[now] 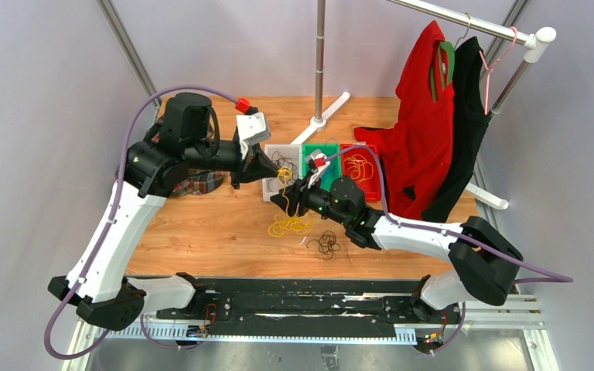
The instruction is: Untangle the cables
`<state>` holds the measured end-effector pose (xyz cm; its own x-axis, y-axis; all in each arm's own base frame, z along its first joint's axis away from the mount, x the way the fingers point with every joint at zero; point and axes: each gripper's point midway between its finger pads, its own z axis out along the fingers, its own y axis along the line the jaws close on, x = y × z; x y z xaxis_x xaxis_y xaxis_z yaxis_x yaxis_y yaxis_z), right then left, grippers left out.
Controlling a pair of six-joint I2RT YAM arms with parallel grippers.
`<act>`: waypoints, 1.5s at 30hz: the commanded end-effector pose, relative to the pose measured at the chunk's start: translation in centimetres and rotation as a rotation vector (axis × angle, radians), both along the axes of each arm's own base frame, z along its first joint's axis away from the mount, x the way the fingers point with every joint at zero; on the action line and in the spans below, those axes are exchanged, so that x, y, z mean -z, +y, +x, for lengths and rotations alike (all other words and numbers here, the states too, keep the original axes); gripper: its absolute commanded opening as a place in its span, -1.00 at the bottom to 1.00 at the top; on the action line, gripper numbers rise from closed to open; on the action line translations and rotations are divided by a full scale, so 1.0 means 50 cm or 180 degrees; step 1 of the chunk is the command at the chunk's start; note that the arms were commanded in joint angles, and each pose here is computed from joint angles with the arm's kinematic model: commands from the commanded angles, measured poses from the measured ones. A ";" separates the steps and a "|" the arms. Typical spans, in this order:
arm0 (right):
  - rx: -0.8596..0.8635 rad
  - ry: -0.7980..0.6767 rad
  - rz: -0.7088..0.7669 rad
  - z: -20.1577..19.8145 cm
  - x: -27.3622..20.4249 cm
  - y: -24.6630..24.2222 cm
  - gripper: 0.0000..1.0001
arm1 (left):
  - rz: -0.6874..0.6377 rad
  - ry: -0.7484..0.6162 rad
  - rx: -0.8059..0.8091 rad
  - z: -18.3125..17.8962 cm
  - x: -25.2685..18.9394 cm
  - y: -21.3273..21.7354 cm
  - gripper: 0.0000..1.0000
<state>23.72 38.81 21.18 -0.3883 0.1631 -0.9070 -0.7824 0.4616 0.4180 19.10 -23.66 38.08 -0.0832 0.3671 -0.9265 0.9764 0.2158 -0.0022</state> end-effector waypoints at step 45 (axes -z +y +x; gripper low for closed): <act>0.0462 -0.1454 -0.0302 -0.028 -0.258 -0.085 -0.76 | -0.0240 -0.0395 0.0017 -0.058 -0.086 0.029 -0.99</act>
